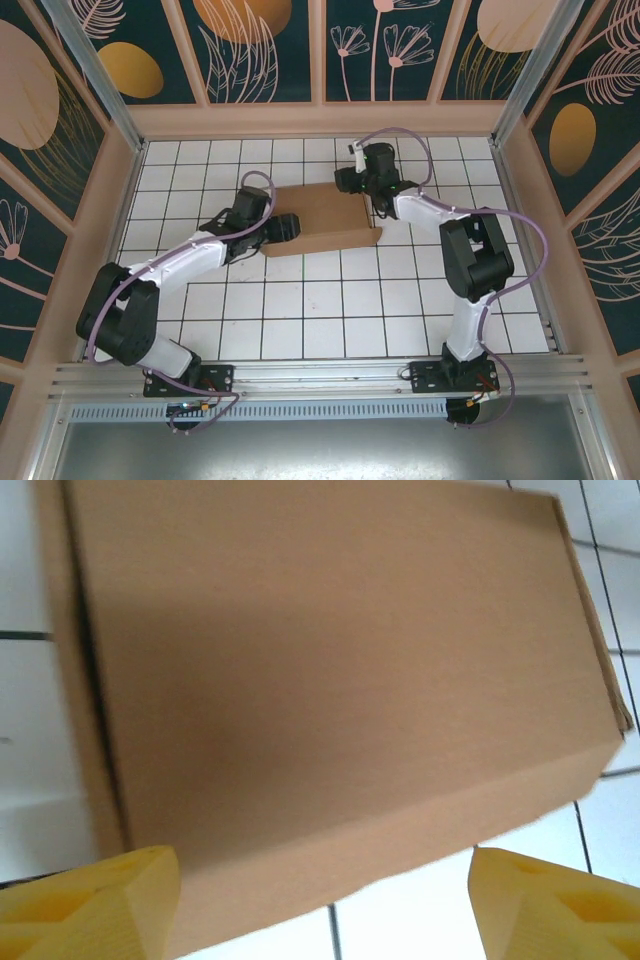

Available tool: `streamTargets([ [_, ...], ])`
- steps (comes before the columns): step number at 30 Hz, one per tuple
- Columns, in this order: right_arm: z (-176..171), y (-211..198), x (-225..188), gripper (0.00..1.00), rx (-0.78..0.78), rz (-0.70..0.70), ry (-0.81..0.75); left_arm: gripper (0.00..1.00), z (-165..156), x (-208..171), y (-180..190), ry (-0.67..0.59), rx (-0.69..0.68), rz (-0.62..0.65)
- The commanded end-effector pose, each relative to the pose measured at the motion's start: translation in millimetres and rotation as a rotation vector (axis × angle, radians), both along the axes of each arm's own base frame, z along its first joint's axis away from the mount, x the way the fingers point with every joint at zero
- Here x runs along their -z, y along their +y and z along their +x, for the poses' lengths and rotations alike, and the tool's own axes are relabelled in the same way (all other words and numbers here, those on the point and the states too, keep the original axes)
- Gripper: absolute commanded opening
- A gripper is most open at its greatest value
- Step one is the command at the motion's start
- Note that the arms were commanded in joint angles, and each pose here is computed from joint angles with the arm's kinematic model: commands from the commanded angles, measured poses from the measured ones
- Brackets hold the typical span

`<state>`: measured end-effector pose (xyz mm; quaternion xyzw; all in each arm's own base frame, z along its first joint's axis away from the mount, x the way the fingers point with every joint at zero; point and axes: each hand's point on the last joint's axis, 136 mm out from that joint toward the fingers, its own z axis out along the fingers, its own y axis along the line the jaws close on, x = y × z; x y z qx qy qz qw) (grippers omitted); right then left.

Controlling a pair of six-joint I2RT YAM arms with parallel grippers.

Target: Fold the paper box

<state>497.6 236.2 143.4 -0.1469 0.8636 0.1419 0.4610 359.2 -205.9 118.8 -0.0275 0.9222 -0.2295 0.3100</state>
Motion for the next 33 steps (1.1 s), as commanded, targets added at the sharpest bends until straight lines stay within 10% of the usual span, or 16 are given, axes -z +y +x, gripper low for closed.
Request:
streamTargets([
  [1,-7.7,-16.0,8.5,0.68,0.077,0.069,0.092,0.76,27.8,-22.6,40.6,-0.069,-0.137,-0.033],
  [12,-21.3,-58.7,55.7,0.73,0.046,0.297,0.320,0.79,74.5,39.5,49.9,0.031,-0.062,-0.033],
  [33,-36.8,-58.8,81.2,0.80,-0.036,0.515,0.484,0.24,63.3,113.6,79.7,0.211,0.020,-0.333],
])
